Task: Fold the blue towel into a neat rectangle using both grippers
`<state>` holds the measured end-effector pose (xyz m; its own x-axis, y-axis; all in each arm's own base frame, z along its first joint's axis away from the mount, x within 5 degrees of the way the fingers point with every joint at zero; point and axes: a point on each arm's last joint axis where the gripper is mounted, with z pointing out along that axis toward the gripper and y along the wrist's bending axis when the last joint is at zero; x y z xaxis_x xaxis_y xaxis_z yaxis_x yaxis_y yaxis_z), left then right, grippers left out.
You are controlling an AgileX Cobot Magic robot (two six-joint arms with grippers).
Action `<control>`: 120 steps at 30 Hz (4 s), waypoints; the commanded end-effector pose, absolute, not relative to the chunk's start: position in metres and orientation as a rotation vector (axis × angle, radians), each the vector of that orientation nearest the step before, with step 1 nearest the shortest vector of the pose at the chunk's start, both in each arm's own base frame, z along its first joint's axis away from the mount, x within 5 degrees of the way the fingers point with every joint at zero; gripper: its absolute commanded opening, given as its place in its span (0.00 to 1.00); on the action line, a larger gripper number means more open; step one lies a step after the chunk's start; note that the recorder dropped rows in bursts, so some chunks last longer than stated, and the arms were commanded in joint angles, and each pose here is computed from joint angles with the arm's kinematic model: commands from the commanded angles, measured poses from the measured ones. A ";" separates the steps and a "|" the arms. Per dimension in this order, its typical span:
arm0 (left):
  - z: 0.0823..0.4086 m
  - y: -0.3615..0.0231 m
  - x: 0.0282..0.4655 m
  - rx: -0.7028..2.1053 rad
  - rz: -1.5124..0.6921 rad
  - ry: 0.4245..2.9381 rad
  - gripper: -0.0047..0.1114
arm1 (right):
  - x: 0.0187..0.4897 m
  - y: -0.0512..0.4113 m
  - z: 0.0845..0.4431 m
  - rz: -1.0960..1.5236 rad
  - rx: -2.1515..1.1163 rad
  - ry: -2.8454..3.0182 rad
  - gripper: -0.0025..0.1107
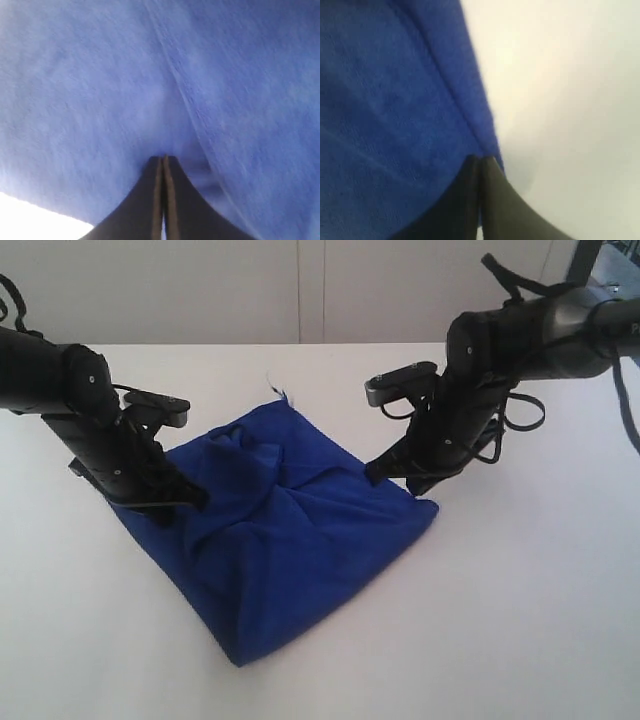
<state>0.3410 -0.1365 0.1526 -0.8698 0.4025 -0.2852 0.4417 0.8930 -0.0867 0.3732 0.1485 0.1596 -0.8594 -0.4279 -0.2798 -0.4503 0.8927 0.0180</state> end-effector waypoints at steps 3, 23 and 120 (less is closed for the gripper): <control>0.187 -0.135 0.325 0.620 -0.289 2.829 0.04 | 0.373 0.151 0.171 0.146 -0.753 2.764 0.02; 0.141 -0.170 0.292 0.497 -0.387 2.924 0.04 | 0.400 0.175 0.132 0.253 -0.875 2.656 0.02; 0.266 -0.168 0.280 0.704 -0.341 2.579 0.04 | 0.439 0.148 0.157 0.873 -0.013 2.516 0.02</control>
